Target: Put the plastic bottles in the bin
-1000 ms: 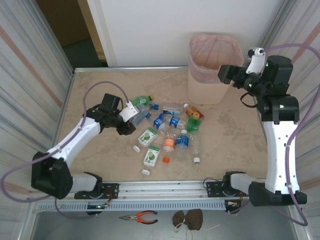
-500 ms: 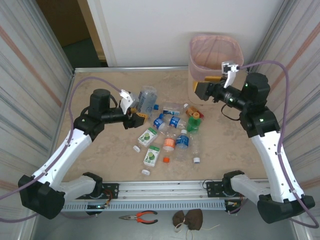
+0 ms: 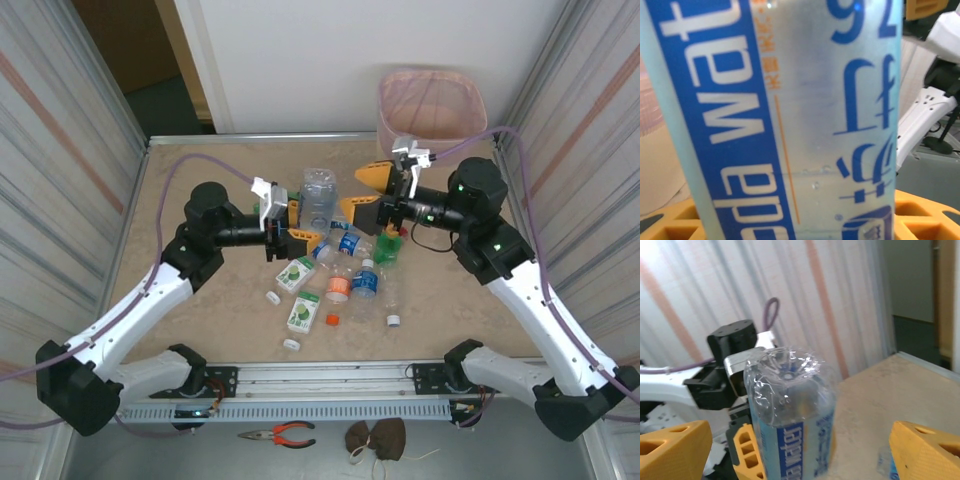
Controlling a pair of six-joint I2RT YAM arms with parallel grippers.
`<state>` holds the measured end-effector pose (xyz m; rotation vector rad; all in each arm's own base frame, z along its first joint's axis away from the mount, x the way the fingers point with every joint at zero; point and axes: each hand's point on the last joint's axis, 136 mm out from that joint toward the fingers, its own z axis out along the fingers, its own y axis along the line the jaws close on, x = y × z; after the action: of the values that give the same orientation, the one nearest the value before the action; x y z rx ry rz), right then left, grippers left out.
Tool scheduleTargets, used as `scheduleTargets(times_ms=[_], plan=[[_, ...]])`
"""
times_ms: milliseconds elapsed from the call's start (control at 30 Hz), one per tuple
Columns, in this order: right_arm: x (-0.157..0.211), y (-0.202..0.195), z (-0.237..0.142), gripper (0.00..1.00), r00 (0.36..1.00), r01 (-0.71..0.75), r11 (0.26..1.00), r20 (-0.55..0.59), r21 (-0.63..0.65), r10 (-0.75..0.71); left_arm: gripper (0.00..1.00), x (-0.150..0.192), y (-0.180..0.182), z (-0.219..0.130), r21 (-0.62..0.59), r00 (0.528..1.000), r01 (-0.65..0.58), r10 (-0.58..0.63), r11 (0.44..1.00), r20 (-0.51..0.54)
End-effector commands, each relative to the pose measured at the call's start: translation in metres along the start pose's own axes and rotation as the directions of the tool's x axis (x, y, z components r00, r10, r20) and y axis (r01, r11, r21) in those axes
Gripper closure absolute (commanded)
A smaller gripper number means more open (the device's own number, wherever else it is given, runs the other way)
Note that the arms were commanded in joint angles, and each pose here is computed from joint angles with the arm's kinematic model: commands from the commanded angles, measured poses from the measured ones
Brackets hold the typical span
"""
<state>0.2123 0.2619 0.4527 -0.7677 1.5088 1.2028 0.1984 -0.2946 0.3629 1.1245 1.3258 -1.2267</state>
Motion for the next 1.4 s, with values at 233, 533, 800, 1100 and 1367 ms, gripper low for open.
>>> scheduleTargets(times_ms=[233, 533, 800, 1100, 1367], plan=[[-0.009, 0.048, 0.021, 0.22, 0.997, 0.072, 0.980, 0.014, -0.188, -0.071, 0.45, -0.043, -0.037, 0.015, 0.148, 0.992, -0.116, 0.106, 0.982, 0.072], [-0.003, 0.056, 0.023, 0.38, 0.997, 0.072, 0.976, 0.009, -0.207, -0.071, 0.46, -0.041, -0.037, 0.013, 0.125, 0.990, -0.119, 0.108, 0.985, 0.090], [-0.006, 0.058, 0.024, 0.47, 0.997, 0.073, 0.976, 0.016, -0.203, -0.071, 0.39, -0.043, -0.039, 0.010, 0.111, 0.988, -0.125, 0.114, 0.986, 0.102], [-0.023, 0.038, 0.021, 0.48, 0.994, 0.106, 0.993, 0.040, -0.050, -0.105, 0.21, -0.037, -0.030, -0.007, -0.060, 0.986, -0.154, 0.157, 0.986, 0.057], [-0.061, -0.041, -0.007, 0.48, 0.993, 0.062, 0.954, 0.075, 0.293, -0.088, 0.17, -0.016, -0.002, -0.037, -0.338, 0.997, -0.073, 0.080, 0.938, 0.006]])
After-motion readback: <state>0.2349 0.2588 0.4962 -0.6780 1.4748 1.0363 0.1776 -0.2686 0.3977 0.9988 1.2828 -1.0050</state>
